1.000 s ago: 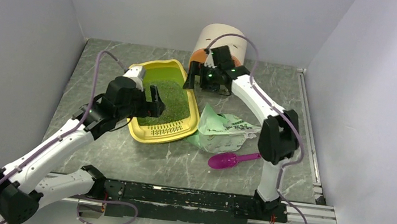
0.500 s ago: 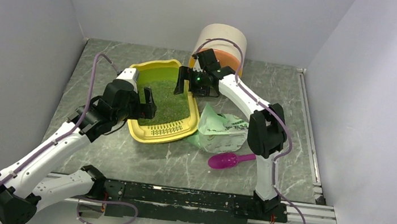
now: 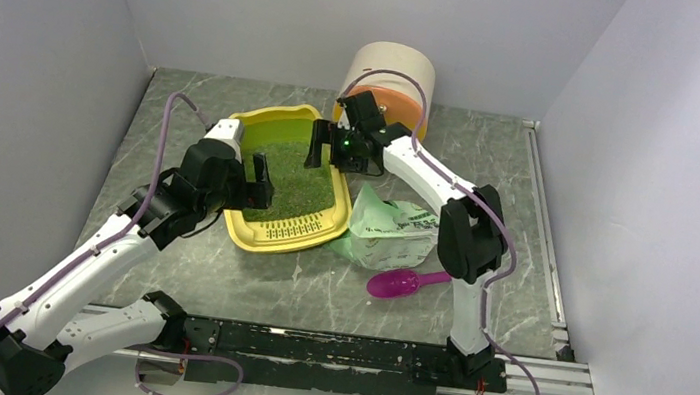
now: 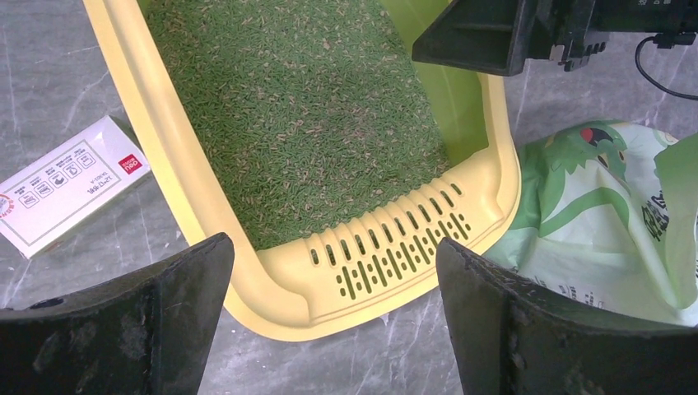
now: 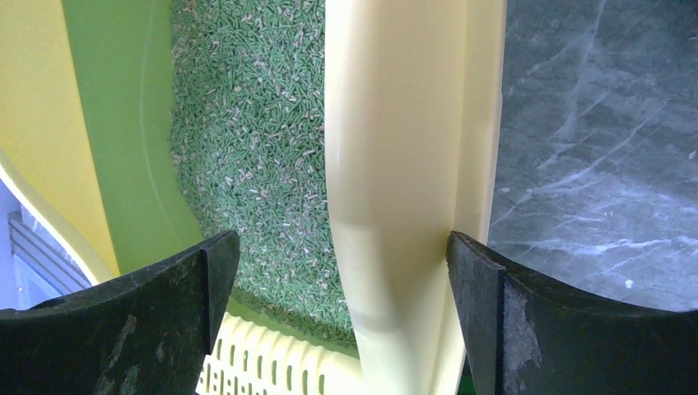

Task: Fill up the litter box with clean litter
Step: Adjust the litter box at the center of the board, then remove the clamp from the cat litter bag.

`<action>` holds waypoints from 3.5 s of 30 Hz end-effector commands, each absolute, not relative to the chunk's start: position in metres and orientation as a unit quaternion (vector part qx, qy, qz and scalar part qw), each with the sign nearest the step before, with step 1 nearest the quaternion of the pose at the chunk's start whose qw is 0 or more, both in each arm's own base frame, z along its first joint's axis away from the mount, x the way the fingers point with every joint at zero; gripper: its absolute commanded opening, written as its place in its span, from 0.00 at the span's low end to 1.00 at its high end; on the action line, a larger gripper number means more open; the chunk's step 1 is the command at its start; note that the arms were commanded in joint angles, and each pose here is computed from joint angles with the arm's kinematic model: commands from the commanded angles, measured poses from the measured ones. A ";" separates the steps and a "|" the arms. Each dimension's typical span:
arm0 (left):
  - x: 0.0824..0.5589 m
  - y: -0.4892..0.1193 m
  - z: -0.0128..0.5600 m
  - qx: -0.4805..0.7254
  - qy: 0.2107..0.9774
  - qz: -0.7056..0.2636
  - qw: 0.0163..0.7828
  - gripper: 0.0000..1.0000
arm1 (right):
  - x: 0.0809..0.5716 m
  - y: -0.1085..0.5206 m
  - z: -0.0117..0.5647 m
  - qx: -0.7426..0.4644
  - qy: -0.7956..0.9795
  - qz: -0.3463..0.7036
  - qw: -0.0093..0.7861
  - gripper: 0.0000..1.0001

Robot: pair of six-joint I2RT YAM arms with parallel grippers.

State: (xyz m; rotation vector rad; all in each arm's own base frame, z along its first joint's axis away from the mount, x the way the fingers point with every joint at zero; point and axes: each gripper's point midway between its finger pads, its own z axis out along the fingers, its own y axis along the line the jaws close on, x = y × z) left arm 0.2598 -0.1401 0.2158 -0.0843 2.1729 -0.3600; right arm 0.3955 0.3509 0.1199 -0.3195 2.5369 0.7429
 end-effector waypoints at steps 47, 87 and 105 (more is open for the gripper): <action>0.209 -0.330 0.319 0.388 0.695 -0.301 0.524 0.87 | 0.276 0.083 0.283 0.083 0.797 0.030 0.598 1.00; 0.229 -0.392 0.158 0.551 0.714 -0.222 0.372 0.27 | 0.256 0.071 0.279 -0.019 0.785 0.000 0.619 1.00; 0.240 -0.372 0.181 0.586 0.657 -0.287 0.376 0.05 | 0.227 0.122 0.269 -0.435 0.693 -0.004 0.575 0.92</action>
